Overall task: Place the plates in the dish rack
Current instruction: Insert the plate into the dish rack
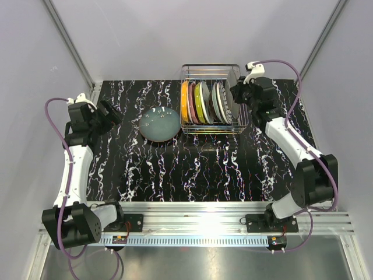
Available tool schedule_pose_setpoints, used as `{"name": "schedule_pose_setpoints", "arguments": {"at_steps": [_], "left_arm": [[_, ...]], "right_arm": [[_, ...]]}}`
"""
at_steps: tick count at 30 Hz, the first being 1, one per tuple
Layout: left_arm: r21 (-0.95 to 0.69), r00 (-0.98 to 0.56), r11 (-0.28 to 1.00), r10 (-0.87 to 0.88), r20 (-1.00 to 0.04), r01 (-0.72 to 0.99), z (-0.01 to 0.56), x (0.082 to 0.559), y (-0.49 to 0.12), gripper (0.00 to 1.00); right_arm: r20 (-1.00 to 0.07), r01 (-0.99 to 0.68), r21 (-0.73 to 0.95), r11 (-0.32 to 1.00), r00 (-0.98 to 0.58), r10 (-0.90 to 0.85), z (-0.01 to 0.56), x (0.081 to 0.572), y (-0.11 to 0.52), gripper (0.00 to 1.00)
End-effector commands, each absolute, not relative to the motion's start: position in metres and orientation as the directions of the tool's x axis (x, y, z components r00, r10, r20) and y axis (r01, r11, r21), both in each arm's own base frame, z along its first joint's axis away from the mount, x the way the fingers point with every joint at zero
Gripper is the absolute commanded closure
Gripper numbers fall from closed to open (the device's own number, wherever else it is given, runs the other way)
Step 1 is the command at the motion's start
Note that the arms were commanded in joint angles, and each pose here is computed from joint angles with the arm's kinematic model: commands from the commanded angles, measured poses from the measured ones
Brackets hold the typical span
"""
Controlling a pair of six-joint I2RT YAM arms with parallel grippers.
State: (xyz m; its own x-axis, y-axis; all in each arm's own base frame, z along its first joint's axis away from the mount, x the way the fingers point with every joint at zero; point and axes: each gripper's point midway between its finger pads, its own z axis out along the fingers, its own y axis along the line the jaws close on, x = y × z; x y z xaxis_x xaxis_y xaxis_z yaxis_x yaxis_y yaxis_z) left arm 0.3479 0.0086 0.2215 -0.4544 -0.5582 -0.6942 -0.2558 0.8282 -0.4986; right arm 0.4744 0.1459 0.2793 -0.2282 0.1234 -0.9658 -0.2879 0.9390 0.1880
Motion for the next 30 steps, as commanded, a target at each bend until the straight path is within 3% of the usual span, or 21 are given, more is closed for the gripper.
{"name": "schedule_pose_setpoints", "arguments": {"at_steps": [1, 10, 15, 19, 20, 24, 30], "left_arm": [[-0.497, -0.444, 0.84, -0.538, -0.717, -0.217, 0.227, 0.353, 0.006, 0.01], [-0.467, -0.438, 0.852, -0.523, -0.731, -0.238, 0.225, 0.351, 0.012, 0.01], [-0.451, -0.443, 0.856, -0.517, -0.733, -0.253, 0.222, 0.35, 0.015, 0.01], [-0.449, -0.45, 0.856, -0.516, -0.729, -0.256, 0.218, 0.351, 0.015, 0.01], [-0.447, -0.451, 0.858, -0.514, -0.73, -0.254, 0.218, 0.351, 0.015, 0.01], [-0.452, -0.461, 0.858, -0.514, -0.724, -0.245, 0.215, 0.352, 0.013, 0.01], [-0.456, -0.499, 0.851, -0.524, -0.691, -0.262, 0.2, 0.355, 0.011, 0.01]], "right_arm": [[-0.981, -0.345, 0.185, 0.92, -0.014, 0.192, 0.341, 0.486, 0.15, 1.0], [-0.992, -0.322, 0.12, 0.939, -0.072, 0.102, 0.293, 0.508, 0.149, 1.0], [-0.991, -0.32, 0.1, 0.942, -0.119, 0.064, 0.269, 0.518, 0.152, 0.87], [-0.987, -0.322, 0.108, 0.941, -0.147, 0.064, 0.257, 0.52, 0.153, 0.83], [-0.987, -0.326, 0.11, 0.939, -0.146, 0.065, 0.257, 0.519, 0.154, 0.8], [-0.988, -0.34, 0.117, 0.933, -0.131, 0.077, 0.269, 0.513, 0.156, 0.49], [-0.992, -0.349, 0.122, 0.929, -0.062, 0.107, 0.318, 0.493, 0.151, 0.36]]}}
